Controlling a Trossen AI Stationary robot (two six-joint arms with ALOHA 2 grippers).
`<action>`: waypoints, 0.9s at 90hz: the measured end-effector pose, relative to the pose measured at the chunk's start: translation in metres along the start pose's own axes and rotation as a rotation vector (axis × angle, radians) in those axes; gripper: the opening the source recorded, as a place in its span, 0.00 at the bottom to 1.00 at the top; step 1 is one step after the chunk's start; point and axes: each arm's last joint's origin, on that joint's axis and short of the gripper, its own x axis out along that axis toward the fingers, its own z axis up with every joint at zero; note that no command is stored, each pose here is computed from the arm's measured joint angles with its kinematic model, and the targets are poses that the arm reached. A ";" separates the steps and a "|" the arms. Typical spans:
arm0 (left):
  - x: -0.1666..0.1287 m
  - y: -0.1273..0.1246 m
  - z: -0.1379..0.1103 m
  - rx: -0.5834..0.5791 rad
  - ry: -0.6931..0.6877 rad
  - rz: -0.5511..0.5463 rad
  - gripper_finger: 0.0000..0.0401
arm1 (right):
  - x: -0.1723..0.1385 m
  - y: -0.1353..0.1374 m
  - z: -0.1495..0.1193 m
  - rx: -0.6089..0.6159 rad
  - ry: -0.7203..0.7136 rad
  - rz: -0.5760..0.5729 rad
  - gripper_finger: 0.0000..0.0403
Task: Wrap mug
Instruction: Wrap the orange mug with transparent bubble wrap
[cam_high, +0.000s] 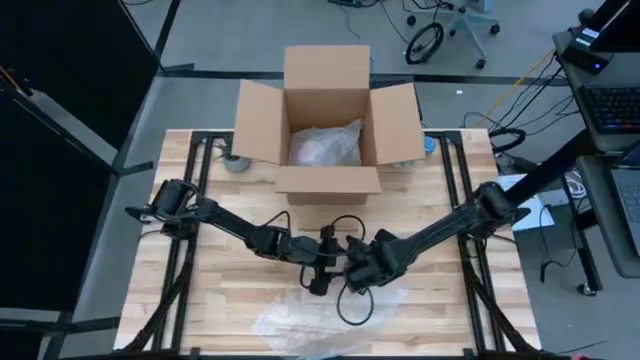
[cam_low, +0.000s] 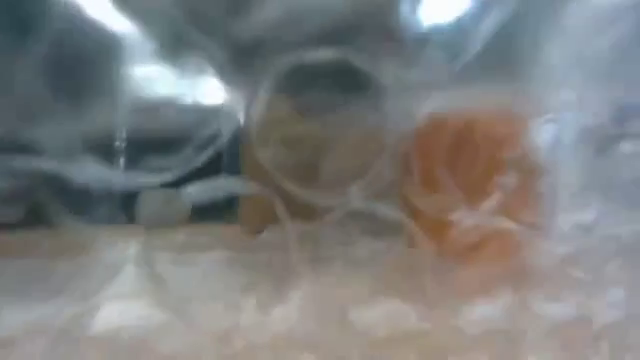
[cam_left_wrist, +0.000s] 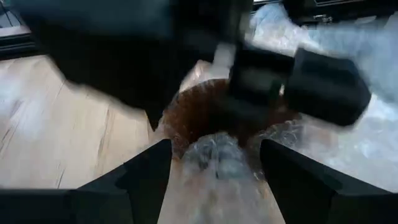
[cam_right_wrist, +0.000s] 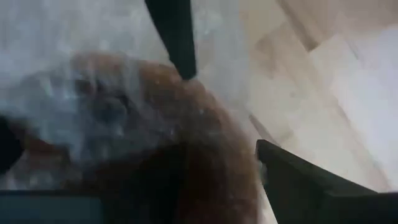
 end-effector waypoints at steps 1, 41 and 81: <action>0.000 0.000 0.000 0.000 -0.001 0.000 0.59 | 0.001 0.001 0.000 0.000 0.002 -0.003 0.46; -0.004 -0.002 0.004 -0.006 -0.007 -0.006 0.59 | 0.014 0.009 0.003 -0.037 -0.010 0.065 0.09; -0.004 -0.002 0.004 -0.016 -0.005 -0.009 0.59 | 0.013 0.009 0.006 -0.032 -0.005 0.084 0.40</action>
